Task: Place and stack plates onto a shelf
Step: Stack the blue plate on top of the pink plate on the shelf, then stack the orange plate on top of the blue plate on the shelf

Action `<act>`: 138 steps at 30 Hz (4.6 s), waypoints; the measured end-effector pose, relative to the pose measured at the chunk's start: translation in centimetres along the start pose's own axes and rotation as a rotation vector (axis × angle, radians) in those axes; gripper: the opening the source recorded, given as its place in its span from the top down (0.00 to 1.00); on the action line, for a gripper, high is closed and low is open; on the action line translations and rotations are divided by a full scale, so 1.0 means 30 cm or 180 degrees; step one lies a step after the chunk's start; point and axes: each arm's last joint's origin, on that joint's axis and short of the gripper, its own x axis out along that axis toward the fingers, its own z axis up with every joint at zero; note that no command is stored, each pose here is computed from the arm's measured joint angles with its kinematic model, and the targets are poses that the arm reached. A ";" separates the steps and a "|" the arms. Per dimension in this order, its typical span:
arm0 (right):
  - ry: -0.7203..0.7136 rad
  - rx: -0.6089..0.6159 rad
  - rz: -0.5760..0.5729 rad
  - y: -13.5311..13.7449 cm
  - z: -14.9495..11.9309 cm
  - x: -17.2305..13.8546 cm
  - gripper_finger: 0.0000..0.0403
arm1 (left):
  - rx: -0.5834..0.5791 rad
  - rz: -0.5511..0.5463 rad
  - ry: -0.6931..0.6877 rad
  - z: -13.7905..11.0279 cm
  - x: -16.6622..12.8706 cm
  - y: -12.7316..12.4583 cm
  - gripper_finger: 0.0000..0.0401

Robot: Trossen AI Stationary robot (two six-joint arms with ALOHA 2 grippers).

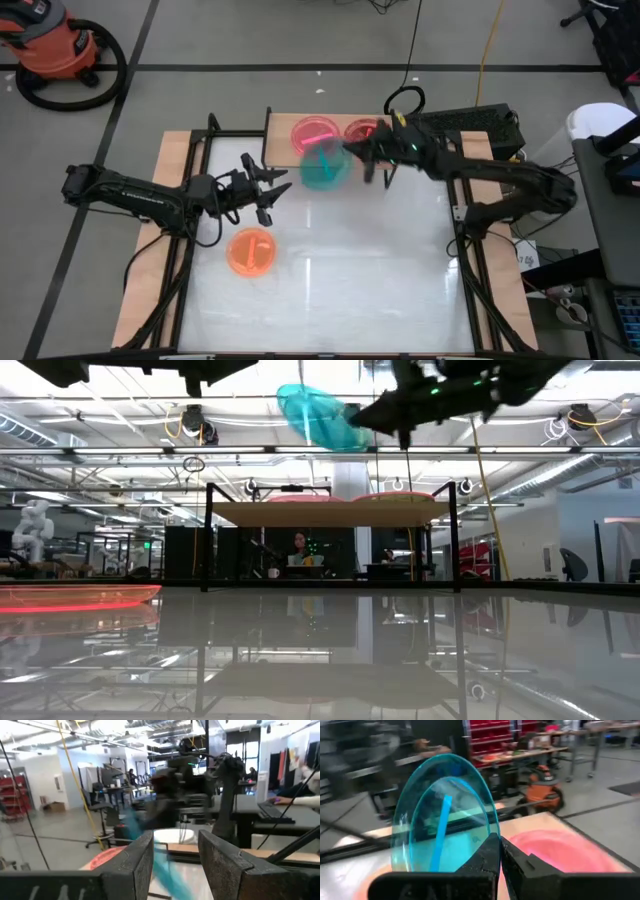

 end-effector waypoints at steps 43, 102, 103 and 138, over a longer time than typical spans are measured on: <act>0.0035 -0.0003 0.0595 -0.198 0.188 0.070 0.60 | -0.0011 -0.0245 0.0237 0.024 -0.003 -0.056 0.60; -0.0687 -0.0799 0.0496 0.251 -0.158 -0.335 0.62 | 0.1195 -0.0909 0.4506 -0.396 -0.398 -0.572 0.60; -0.0680 -0.0781 0.0498 0.251 -0.159 -0.334 0.62 | 0.1223 -0.0882 0.4493 -0.402 -0.398 -0.574 0.61; -0.0688 -0.0730 0.0609 0.274 -0.168 -0.315 0.62 | 0.2860 -0.0356 0.3656 -0.018 -0.215 -0.585 1.00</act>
